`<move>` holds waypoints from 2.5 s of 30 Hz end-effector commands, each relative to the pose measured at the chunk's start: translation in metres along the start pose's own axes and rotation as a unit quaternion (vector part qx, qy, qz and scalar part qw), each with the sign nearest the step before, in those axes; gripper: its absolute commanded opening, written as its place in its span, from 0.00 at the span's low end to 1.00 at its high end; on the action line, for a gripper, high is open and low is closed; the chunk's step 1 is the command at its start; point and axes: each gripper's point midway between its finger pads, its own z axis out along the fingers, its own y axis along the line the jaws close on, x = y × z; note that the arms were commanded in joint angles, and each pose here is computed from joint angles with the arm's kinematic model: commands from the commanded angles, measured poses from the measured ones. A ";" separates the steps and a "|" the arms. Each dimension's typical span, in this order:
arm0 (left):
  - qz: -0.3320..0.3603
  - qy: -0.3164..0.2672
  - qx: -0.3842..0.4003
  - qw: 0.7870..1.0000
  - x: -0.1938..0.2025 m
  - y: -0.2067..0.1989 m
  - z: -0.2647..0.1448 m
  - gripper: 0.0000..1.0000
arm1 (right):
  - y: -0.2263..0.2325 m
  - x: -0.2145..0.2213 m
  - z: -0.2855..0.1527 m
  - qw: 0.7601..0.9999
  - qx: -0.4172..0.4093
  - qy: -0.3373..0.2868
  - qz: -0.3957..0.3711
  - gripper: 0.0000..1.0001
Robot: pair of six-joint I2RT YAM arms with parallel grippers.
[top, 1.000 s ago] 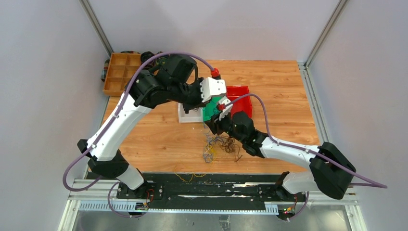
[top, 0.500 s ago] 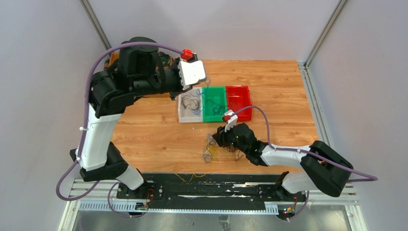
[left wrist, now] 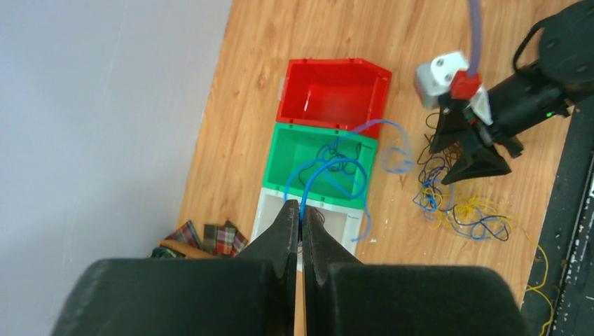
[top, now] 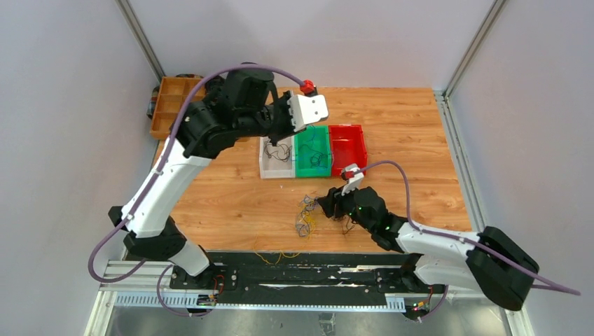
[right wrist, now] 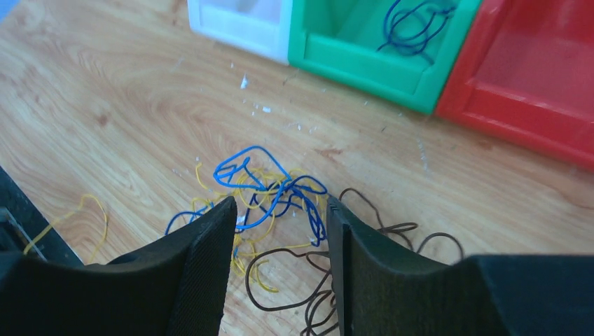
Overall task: Untangle the cables
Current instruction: Untie the cable, then place the cable in the bin.
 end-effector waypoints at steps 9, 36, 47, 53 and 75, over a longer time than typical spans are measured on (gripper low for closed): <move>0.018 0.067 -0.035 0.997 0.046 0.017 0.091 0.00 | -0.043 -0.041 -0.046 0.989 0.123 -0.083 0.020 0.52; 0.009 0.175 -0.084 0.981 0.160 0.064 0.189 0.00 | -0.053 -0.039 -0.053 0.986 0.143 -0.084 0.004 0.51; -0.014 0.220 -0.048 0.974 0.218 0.027 0.223 0.00 | -0.058 -0.043 -0.056 0.983 0.159 -0.090 0.001 0.49; -0.021 0.231 -0.042 0.972 0.242 0.017 0.246 0.01 | -0.061 -0.048 -0.060 0.982 0.166 -0.094 -0.002 0.49; -0.092 0.280 -0.016 0.956 0.296 0.003 0.281 0.07 | -0.059 -0.063 -0.063 0.981 0.165 -0.102 -0.012 0.49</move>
